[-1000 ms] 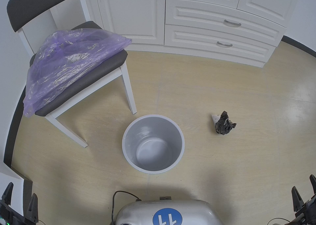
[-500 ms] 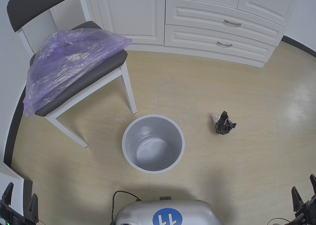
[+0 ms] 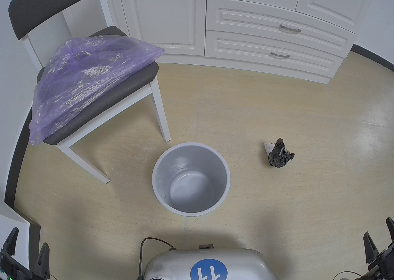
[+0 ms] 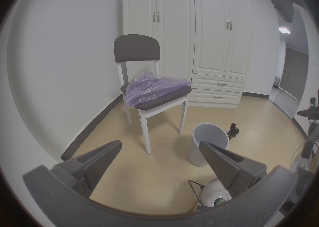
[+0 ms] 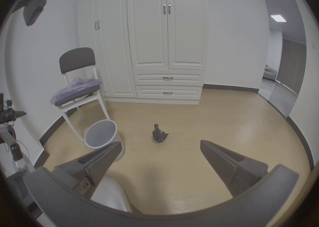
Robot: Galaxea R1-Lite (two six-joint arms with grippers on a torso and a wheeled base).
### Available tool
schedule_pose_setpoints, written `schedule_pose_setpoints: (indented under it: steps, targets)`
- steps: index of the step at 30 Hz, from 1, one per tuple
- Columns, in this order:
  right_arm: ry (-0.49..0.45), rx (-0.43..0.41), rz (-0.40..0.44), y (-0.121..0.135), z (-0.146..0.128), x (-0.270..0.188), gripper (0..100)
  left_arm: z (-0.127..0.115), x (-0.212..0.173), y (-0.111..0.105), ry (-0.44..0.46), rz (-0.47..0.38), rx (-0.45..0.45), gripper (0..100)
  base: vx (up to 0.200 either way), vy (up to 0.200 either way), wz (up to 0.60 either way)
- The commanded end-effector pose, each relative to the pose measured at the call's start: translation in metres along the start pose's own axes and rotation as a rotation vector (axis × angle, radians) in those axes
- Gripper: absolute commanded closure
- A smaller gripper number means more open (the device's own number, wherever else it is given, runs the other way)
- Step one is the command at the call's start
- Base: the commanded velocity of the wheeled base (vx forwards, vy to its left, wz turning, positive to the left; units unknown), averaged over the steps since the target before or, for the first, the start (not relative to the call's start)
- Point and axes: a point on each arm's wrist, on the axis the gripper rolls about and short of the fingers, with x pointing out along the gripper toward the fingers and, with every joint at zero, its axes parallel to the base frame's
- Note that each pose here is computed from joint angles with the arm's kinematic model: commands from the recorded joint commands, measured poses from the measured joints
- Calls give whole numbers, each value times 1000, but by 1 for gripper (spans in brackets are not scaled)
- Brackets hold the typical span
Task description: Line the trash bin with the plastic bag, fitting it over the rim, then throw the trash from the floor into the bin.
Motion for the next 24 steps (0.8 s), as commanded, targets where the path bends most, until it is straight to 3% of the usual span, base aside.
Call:
schedule_pose_setpoints:
  steps: [1,17,24]
  targets:
    - [0,9,-2,0,-5,0,0,-5,0,0,1,3,-19,0,0,0,0]
    - [1,-53,-1,0,-5,0,0,-5,0,0,-1,1,-4,0,0,0,0]
    - [1,-76,-1,0,-5,0,0,-5,0,0,-6,-19,44,0,0,0,0]
